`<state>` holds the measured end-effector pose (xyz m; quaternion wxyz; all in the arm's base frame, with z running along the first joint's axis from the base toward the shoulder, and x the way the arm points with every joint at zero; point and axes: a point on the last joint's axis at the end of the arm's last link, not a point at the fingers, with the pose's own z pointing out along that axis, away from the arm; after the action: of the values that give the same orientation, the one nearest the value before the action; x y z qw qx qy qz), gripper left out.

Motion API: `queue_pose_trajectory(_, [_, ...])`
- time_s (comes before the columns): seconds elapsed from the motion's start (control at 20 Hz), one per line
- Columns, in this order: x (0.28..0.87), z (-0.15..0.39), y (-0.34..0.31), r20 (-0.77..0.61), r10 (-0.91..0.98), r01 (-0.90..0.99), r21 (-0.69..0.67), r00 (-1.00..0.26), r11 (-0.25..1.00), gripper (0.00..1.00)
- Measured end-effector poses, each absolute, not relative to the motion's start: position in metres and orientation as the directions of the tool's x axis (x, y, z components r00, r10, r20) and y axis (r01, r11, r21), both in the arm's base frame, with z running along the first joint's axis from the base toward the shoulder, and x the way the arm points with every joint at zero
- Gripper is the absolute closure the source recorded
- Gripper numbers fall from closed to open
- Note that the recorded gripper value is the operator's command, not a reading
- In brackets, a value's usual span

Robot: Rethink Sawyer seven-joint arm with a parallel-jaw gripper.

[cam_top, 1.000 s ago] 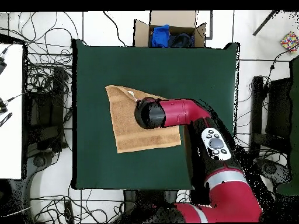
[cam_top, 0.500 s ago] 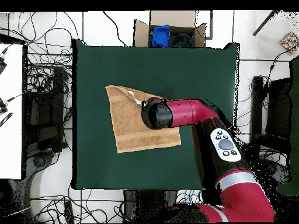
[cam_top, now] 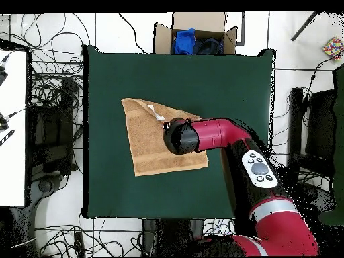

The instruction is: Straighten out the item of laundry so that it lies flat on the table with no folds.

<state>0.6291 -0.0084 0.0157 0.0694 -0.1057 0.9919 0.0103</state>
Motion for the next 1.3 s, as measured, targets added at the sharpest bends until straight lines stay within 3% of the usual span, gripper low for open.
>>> queue_pose_trajectory(1.3, [0.564, -0.018, 0.003, -0.052, -0.337, -0.338, 0.012, -0.94, 0.941, 0.0])
